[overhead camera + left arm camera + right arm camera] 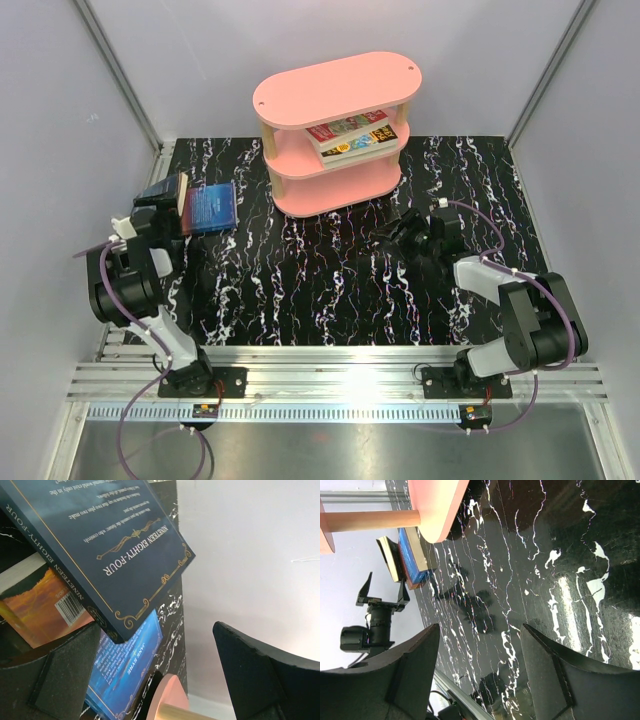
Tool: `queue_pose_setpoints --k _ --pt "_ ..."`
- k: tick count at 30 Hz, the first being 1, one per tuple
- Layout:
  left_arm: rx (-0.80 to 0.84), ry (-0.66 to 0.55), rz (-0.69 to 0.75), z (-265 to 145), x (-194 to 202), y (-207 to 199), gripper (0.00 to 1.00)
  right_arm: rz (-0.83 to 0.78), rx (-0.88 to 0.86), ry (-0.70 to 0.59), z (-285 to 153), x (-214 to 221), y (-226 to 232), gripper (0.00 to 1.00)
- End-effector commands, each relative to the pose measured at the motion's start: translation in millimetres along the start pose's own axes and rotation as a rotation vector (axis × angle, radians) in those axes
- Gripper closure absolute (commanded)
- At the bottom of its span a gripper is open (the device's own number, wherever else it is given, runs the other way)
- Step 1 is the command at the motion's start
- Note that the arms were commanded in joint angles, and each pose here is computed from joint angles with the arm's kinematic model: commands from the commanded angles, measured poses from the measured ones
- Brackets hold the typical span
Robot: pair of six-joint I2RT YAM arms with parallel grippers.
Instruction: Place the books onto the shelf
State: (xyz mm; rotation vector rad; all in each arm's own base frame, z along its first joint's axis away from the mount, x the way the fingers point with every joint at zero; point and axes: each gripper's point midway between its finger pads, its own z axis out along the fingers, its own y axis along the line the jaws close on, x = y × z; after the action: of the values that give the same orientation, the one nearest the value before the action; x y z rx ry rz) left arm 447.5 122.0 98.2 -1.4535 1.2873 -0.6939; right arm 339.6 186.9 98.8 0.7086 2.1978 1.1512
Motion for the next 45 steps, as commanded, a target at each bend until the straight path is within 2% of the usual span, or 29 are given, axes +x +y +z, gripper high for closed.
queue_pose_setpoints --k 1,7,8,11,12,14,15,16,19,22,23,25,27,29,30,31,33,35,36,40,41,42,45 --pt "0.020 -0.025 0.001 11.4 -6.5 -15.2 0.01 -0.048 -0.043 -0.009 1.1 -4.4 13.5 0.28" --pt "-0.047 -0.060 0.016 24.1 -14.8 -4.0 0.05 -0.050 -0.030 -0.004 2.5 -3.7 10.3 0.28" --pt "-0.058 -0.056 0.012 28.0 -14.5 1.1 0.08 -0.050 -0.028 -0.001 2.8 -2.7 9.4 0.28" --pt "-0.050 -0.043 -0.011 38.3 -14.8 2.6 0.23 -0.047 -0.024 0.001 3.7 -2.8 8.0 0.28" --pt "-0.040 -0.041 -0.015 40.9 -15.1 0.6 0.36 -0.047 -0.023 0.002 3.8 -3.2 7.7 0.29" --pt "-0.035 -0.044 -0.015 49.7 -16.8 -1.6 0.55 -0.057 -0.021 0.003 3.6 -3.8 8.5 0.30" --pt "-0.027 -0.018 -0.009 51.2 -13.8 -3.8 0.71 -0.059 -0.017 0.006 2.8 -3.0 8.9 0.30" --pt "-0.026 -0.011 -0.004 53.3 -12.2 -4.6 0.81 -0.065 -0.016 0.004 1.8 -3.3 9.1 0.30" --pt "-0.021 -0.011 0.027 56.2 -15.8 -8.6 1.00 -0.074 -0.008 -0.002 -1.0 -4.1 9.3 0.30" --pt "-0.015 -0.020 0.111 51.0 -18.7 -18.7 1.00 -0.081 -0.006 -0.010 -4.7 -4.5 10.3 0.30" --pt "0.011 -0.032 0.140 44.4 -20.7 -33.9 1.00 -0.081 -0.005 -0.013 -5.5 -4.5 9.9 0.30" --pt "-0.012 -0.056 0.251 35.8 -16.8 -41.8 1.00 -0.082 -0.009 -0.017 -7.9 -4.1 10.8 0.31" --pt "0.002 -0.098 0.367 19.0 -12.1 -67.1 1.00 -0.089 -0.022 -0.021 -10.9 -4.5 15.1 0.32" --pt "0.057 -0.146 0.445 -0.1 -10.8 -106.8 1.00 -0.095 -0.031 -0.023 -13.5 -4.4 18.0 0.33" --pt "0.044 -0.157 0.548 -8.1 1.5 -113.7 1.00 -0.101 -0.034 -0.028 -17.1 -5.0 20.3 0.34" --pt "0.081 -0.184 0.593 -15.4 4.6 -139.8 1.00 -0.109 -0.031 -0.034 -18.8 -5.3 20.7 0.34" --pt "0.087 -0.238 0.725 -38.8 19.9 -167.2 1.00 -0.126 -0.033 -0.053 -25.2 -7.7 24.7 0.34" --pt "0.130 -0.311 0.753 -59.5 16.3 -201.5 1.00 -0.136 -0.031 -0.067 -29.6 -8.8 26.7 0.34" --pt "0.163 -0.312 0.797 -71.7 34.3 -214.9 1.00 -0.140 -0.035 -0.071 -33.5 -8.3 28.4 0.34" --pt "0.323 -0.352 0.871 -112.7 60.4 -276.2 1.00 -0.152 -0.049 -0.085 -42.8 -7.5 32.2 0.34" --pt "0.395 -0.366 0.869 -132.0 77.1 -303.1 1.00 -0.155 -0.056 -0.084 -44.6 -6.1 33.6 0.34" --pt "0.398 -0.404 0.955 -141.5 81.0 -311.8 1.00 -0.168 -0.083 -0.091 -48.0 -7.0 40.6 0.35" --pt "0.438 -0.500 1.054 -177.2 96.1 -339.2 1.00 -0.230 -0.203 -0.063 -57.4 -2.2 71.7 0.39"
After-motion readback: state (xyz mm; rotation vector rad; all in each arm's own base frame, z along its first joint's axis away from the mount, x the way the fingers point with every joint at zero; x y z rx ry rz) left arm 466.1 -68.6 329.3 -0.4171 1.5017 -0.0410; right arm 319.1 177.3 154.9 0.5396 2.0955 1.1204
